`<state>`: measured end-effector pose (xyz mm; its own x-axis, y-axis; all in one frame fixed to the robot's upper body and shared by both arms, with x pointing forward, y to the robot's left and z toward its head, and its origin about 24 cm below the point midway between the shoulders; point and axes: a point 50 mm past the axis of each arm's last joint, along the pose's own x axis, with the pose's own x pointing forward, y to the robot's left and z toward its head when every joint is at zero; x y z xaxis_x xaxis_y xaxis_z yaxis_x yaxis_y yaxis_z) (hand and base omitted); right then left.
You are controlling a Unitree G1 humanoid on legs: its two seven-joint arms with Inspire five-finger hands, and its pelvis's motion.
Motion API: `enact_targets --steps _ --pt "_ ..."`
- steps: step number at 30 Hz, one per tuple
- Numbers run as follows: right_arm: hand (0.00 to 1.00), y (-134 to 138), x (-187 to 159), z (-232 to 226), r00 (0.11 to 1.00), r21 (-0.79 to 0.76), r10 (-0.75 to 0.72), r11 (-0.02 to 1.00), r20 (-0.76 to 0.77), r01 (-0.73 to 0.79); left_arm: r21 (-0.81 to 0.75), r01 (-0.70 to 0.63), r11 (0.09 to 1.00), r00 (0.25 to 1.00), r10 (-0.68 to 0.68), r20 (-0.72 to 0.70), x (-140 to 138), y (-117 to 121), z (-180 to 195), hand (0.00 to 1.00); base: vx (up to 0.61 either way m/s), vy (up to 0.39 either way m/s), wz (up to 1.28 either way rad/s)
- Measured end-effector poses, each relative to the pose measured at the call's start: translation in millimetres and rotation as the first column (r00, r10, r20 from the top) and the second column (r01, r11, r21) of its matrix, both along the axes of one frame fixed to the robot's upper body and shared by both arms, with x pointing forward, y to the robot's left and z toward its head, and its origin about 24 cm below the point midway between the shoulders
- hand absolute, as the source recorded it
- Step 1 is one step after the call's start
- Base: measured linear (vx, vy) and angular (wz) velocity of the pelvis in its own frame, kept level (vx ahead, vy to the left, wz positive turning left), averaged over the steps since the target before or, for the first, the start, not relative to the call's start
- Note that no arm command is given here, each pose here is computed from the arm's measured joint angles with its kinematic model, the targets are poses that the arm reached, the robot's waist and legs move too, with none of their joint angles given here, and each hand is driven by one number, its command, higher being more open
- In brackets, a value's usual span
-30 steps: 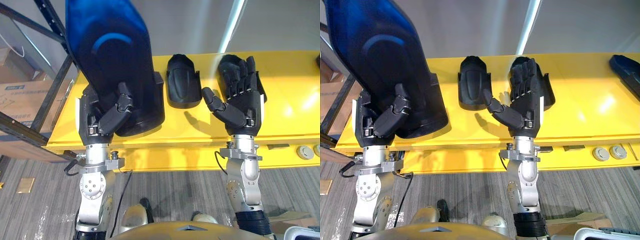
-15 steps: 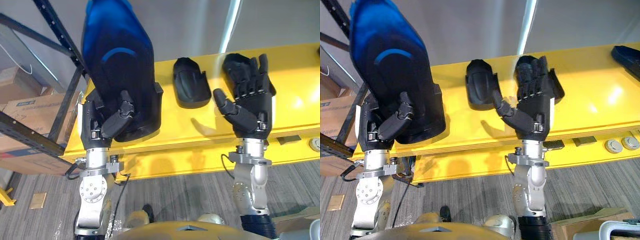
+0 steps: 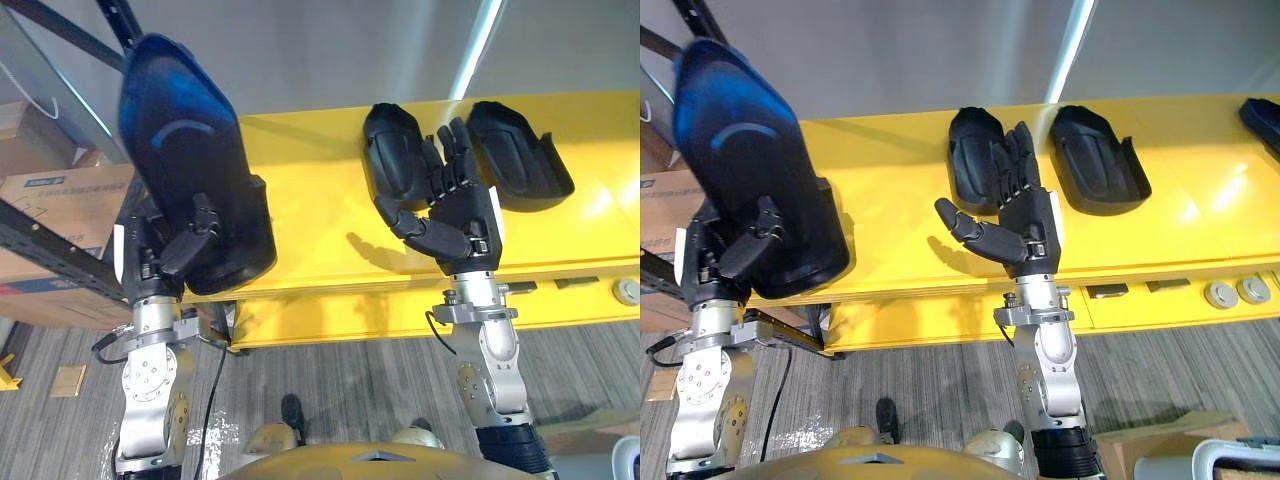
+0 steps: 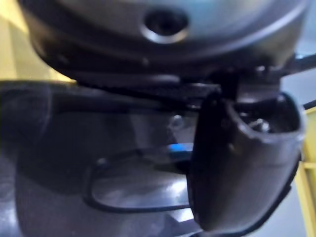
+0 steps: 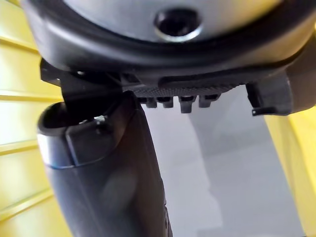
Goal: Walk over and take three plastic housings, then place them on the shelf
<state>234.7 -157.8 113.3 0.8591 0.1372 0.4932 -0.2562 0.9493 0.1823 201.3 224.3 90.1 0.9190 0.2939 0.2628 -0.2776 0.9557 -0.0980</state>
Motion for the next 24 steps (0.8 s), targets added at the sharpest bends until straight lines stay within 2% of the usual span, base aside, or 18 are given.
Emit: enact_targets --steps 2,3,5,7,14,19,24 --pt "1.00 0 9 15 0.997 -0.040 0.045 0.998 0.058 -0.043 -0.098 0.036 0.995 0.999 -0.032 0.036 24 2 2 0.00 -0.06 -0.036 -0.12" --pt "1.00 0 10 18 0.997 -0.045 0.049 0.998 0.067 -0.046 -0.105 0.039 0.994 0.998 -0.035 0.043 27 3 3 0.00 -0.12 -0.031 -0.11" --pt "1.00 2 18 31 0.991 -0.061 0.081 0.995 0.107 -0.074 -0.171 0.082 0.982 0.993 -0.066 0.100 57 2 16 0.00 -0.11 -0.009 -0.04" --pt "1.00 7 20 33 0.988 -0.073 0.109 0.992 0.107 -0.101 -0.174 0.094 0.980 0.990 -0.074 0.121 70 5 24 0.00 -0.08 -0.010 -0.11" --pt "1.00 27 21 23 0.970 -0.119 0.244 0.963 0.015 -0.241 -0.095 0.064 0.993 0.993 -0.054 0.106 100 25 47 0.00 -0.01 -0.028 -0.11" --pt "1.00 41 19 17 0.944 -0.148 0.327 0.933 -0.037 -0.329 -0.089 0.020 0.996 1.000 -0.018 0.023 118 33 51 0.00 -0.03 -0.033 -0.03" --pt "1.00 47 18 12 0.928 -0.168 0.366 0.912 -0.074 -0.374 -0.038 -0.046 0.998 0.996 0.043 -0.083 123 56 49 0.00 -0.03 -0.021 -0.03"
